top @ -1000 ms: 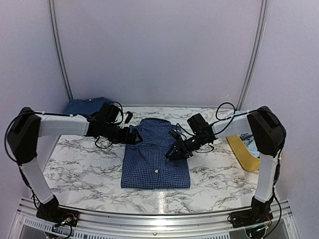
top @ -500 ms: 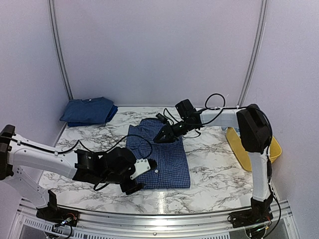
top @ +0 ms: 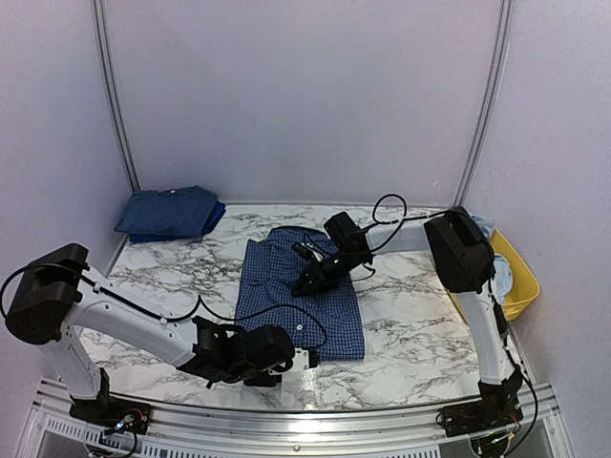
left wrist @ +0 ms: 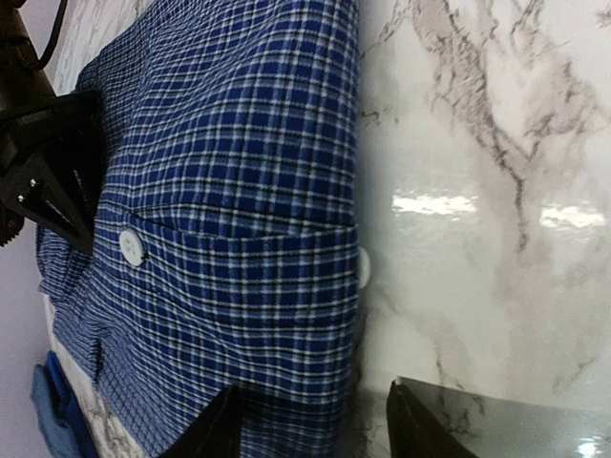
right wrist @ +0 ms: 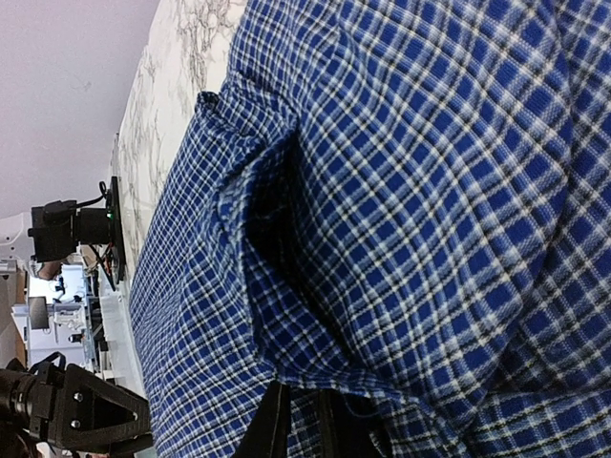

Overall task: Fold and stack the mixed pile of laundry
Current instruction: Pick up the 2/3-rectangle-folded T-shirt from the center of the board, then fold the 2/3-rectangle-folded T-shirt at the center of the board.

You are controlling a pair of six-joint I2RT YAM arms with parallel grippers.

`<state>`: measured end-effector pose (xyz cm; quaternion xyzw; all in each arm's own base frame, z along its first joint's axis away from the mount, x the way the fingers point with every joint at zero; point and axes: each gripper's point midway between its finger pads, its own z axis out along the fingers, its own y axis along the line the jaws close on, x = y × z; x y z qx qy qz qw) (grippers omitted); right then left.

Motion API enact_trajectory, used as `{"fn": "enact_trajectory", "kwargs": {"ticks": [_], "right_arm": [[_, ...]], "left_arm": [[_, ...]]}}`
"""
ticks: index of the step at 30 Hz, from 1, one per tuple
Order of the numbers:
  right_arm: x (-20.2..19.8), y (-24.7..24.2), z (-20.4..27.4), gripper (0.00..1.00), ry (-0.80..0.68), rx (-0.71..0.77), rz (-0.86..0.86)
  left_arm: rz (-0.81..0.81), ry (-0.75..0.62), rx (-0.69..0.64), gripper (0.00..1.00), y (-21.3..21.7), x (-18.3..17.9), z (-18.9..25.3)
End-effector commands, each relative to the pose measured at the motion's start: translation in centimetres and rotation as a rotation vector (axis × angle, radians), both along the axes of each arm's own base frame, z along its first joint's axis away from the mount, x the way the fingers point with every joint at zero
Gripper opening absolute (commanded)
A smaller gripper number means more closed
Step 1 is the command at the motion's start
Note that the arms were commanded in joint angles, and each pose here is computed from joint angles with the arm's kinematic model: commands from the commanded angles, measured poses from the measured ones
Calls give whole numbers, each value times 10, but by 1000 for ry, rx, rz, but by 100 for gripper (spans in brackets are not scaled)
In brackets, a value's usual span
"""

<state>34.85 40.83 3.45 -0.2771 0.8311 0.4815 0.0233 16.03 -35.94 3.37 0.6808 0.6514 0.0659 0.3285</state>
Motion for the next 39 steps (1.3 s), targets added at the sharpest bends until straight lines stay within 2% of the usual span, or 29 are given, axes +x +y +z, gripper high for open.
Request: {"fn": "enact_trajectory", "kwargs": {"ticks": [1,4,7,10,13,17,19,23,29,35,39], "right_arm": [[-9,-2,-25,12,0,-62,23],[-19,-4,-37,11,1,-93,38],[-31,-7,-42,11,16,-109,54],[-45,-12,-36,12,27,-109,64],[-58,-13,-9,19,31,-67,87],[-46,-6,53,31,-60,17,79],[-37,-4,68,33,-89,43,74],[-45,-1,37,29,-43,12,124],[-116,4,-9,23,53,-16,258],[-181,-4,-27,19,112,-60,359],[-202,-8,-16,19,95,-65,390]], "left_arm": [[10,-150,27,45,-10,21,8],[12,-169,-5,25,-14,21,23],[-6,-128,-92,0,-18,9,53],[-21,-35,-168,0,-16,-8,80],[-26,60,-198,0,-9,-24,96],[-43,151,-211,0,-3,-43,109],[-46,194,-224,0,-1,-50,116],[-37,249,-250,0,-4,-56,133],[25,265,-259,0,-6,-41,153],[122,268,-335,0,0,0,178],[135,275,-321,0,6,18,173]]}}
